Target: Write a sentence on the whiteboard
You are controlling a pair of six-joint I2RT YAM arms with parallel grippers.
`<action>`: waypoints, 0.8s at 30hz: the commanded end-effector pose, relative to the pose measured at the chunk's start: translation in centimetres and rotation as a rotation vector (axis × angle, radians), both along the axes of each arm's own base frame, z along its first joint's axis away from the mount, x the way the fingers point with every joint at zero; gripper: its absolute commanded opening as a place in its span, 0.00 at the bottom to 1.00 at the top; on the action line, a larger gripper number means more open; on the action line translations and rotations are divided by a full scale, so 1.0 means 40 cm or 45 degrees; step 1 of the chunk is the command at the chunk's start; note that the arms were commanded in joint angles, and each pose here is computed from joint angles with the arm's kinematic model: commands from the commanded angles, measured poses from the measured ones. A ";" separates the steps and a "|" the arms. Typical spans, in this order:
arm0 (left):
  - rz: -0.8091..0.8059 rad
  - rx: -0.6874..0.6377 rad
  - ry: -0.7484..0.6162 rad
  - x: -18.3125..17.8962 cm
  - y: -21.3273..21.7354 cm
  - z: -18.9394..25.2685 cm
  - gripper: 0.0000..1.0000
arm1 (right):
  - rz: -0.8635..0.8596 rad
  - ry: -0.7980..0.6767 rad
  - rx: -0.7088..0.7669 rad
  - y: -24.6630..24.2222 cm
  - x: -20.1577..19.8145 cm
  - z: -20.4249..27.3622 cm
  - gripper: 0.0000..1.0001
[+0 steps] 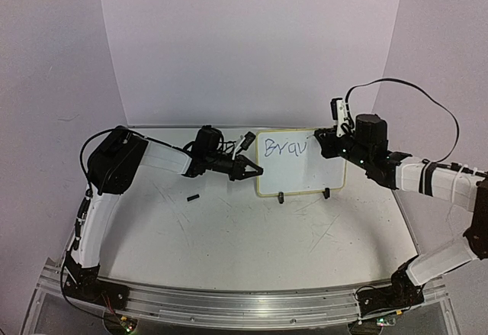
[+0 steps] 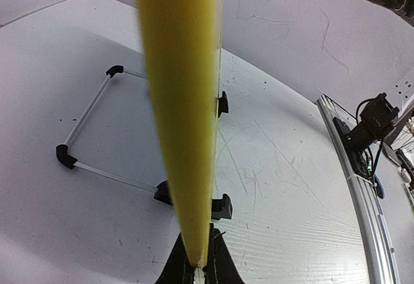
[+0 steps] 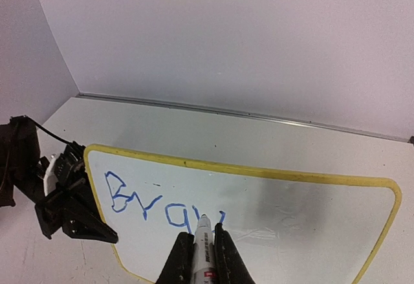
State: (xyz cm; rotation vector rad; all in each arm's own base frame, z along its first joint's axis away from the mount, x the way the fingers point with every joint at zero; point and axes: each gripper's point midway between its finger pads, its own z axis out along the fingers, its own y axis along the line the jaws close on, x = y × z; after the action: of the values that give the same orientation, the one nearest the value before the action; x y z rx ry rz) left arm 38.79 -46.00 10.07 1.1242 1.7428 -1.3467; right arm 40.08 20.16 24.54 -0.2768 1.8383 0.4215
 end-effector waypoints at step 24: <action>0.090 0.182 0.037 0.016 0.025 -0.097 0.00 | -0.055 0.057 0.019 -0.015 0.050 -0.049 0.00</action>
State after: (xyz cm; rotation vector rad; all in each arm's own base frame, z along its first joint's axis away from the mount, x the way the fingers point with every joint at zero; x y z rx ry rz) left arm 38.93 -46.04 10.13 1.1218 1.7555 -1.3434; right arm 41.30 19.53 20.90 -0.2475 1.9322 0.4051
